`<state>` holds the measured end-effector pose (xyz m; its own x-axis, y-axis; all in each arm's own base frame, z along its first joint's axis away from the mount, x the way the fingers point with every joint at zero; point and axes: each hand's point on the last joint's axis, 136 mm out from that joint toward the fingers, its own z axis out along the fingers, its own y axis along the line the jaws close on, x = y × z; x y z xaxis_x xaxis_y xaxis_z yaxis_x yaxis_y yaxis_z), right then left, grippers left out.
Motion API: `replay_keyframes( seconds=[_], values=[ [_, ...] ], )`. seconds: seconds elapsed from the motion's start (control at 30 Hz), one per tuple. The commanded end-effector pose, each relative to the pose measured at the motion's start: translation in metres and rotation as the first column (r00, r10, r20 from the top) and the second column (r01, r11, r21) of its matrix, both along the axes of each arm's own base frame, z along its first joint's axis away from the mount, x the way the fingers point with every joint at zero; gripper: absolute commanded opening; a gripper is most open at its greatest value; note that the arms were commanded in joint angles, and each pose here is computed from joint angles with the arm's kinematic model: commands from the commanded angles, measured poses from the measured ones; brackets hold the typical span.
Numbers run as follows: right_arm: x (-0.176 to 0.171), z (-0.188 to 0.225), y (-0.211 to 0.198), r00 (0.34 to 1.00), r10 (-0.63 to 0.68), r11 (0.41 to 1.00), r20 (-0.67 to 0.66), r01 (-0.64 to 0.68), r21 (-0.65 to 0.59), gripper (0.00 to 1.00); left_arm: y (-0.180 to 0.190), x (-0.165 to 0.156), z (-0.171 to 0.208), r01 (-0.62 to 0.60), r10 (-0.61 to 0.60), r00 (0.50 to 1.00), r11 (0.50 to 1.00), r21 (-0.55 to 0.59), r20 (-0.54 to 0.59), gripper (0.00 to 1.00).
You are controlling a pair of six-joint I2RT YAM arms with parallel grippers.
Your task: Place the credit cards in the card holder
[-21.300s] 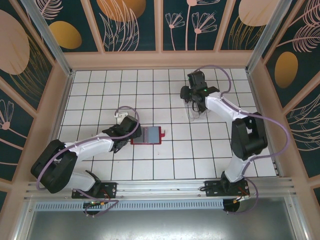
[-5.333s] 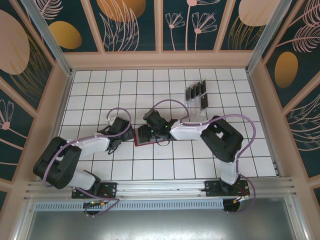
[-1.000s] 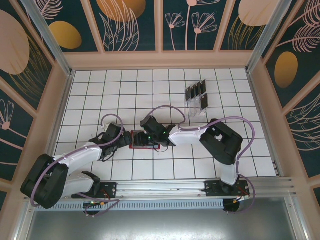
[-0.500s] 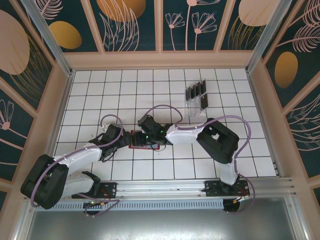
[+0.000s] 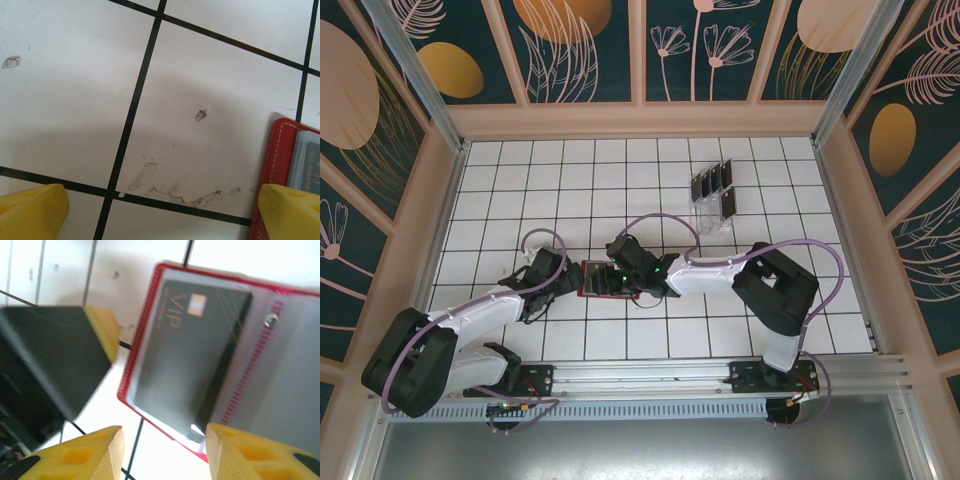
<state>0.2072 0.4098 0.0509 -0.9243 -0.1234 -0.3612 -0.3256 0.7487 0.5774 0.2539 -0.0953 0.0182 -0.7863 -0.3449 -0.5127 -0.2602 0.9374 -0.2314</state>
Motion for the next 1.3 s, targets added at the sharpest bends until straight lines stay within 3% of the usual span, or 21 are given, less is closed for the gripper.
replay_keyframes(
  seconds=[0.0, 0.37, 0.7, 1.27],
  values=[
    [0.001, -0.016, -0.005, 1.000, -0.023, 0.999, -0.005, 0.023, -0.032, 0.46, -0.004, -0.011, -0.015, 0.013, -0.015, 0.997, 1.000, -0.021, -0.076, 0.98],
    [0.037, -0.029, -0.050, 0.992, -0.117, 0.985, 0.036, 0.121, -0.120, 0.45, -0.005, -0.010, -0.014, 0.017, -0.019, 0.997, 1.000, -0.022, -0.073, 0.99],
    [0.037, -0.003, -0.031, 0.995, -0.081, 0.993, 0.065, 0.085, -0.075, 0.44, -0.009, -0.008, -0.016, 0.031, -0.034, 0.997, 0.999, -0.034, -0.076, 0.99],
    [0.039, -0.009, -0.018, 0.997, -0.066, 0.996, 0.044, 0.069, -0.064, 0.43, -0.013, -0.007, -0.022, 0.046, -0.049, 0.995, 0.998, -0.037, -0.088, 0.98]
  ],
)
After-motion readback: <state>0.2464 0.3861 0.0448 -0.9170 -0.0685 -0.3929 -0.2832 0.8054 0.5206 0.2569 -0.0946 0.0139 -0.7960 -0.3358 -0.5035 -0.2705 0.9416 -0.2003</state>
